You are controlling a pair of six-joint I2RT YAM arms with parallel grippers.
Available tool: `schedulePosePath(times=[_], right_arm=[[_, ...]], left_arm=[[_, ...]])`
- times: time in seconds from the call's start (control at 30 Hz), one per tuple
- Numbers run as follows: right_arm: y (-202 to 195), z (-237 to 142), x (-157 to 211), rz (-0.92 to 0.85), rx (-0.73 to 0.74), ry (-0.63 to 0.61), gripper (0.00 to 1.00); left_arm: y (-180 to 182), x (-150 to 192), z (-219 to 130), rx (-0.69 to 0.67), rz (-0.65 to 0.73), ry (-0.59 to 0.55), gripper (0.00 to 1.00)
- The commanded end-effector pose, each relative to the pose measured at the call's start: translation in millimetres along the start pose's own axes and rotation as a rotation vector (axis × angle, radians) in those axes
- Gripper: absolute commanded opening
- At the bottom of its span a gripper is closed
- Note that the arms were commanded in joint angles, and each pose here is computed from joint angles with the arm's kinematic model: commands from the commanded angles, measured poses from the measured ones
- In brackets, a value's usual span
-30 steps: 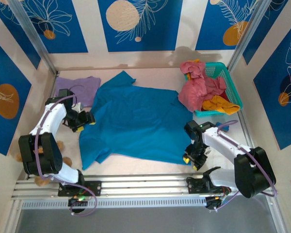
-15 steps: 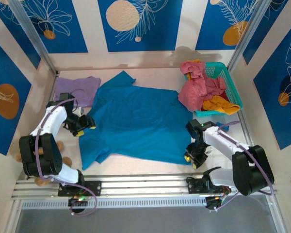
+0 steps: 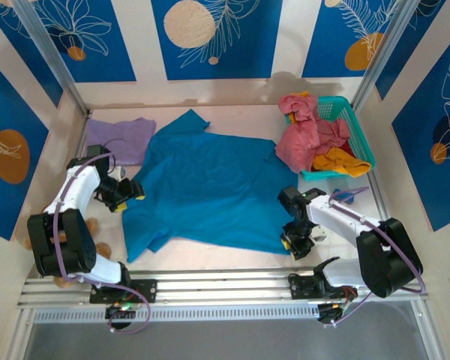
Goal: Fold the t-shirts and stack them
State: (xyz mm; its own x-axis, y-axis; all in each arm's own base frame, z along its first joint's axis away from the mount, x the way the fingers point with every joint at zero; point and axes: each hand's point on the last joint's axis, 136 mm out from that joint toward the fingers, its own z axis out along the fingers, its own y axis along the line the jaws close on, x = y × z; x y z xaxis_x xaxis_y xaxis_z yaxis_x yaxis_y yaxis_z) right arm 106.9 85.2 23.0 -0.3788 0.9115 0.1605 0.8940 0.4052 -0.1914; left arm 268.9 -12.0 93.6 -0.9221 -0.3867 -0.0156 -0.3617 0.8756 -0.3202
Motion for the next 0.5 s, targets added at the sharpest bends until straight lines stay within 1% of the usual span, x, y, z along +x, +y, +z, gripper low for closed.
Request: schedulePosePath(times=[0.0,0.17,0.33,0.47], right_arm=[[-9.4,13.1,1.0,0.127,0.035,0.023,0.39],[-8.4,23.3,-0.5,0.167,0.007,0.042,0.38],[0.7,30.3,-7.7,0.165,-0.023,0.049,0.28],[5.8,27.6,-11.9,0.152,-0.041,0.040,0.17]], left_arm=[[4.4,5.8,0.6,-0.001,-0.017,0.020,0.65],[7.8,7.1,0.9,-0.015,-0.021,0.029,0.65],[11.6,9.9,2.8,-0.028,-0.035,0.042,0.65],[15.1,13.6,-1.0,-0.047,-0.047,0.039,0.65]])
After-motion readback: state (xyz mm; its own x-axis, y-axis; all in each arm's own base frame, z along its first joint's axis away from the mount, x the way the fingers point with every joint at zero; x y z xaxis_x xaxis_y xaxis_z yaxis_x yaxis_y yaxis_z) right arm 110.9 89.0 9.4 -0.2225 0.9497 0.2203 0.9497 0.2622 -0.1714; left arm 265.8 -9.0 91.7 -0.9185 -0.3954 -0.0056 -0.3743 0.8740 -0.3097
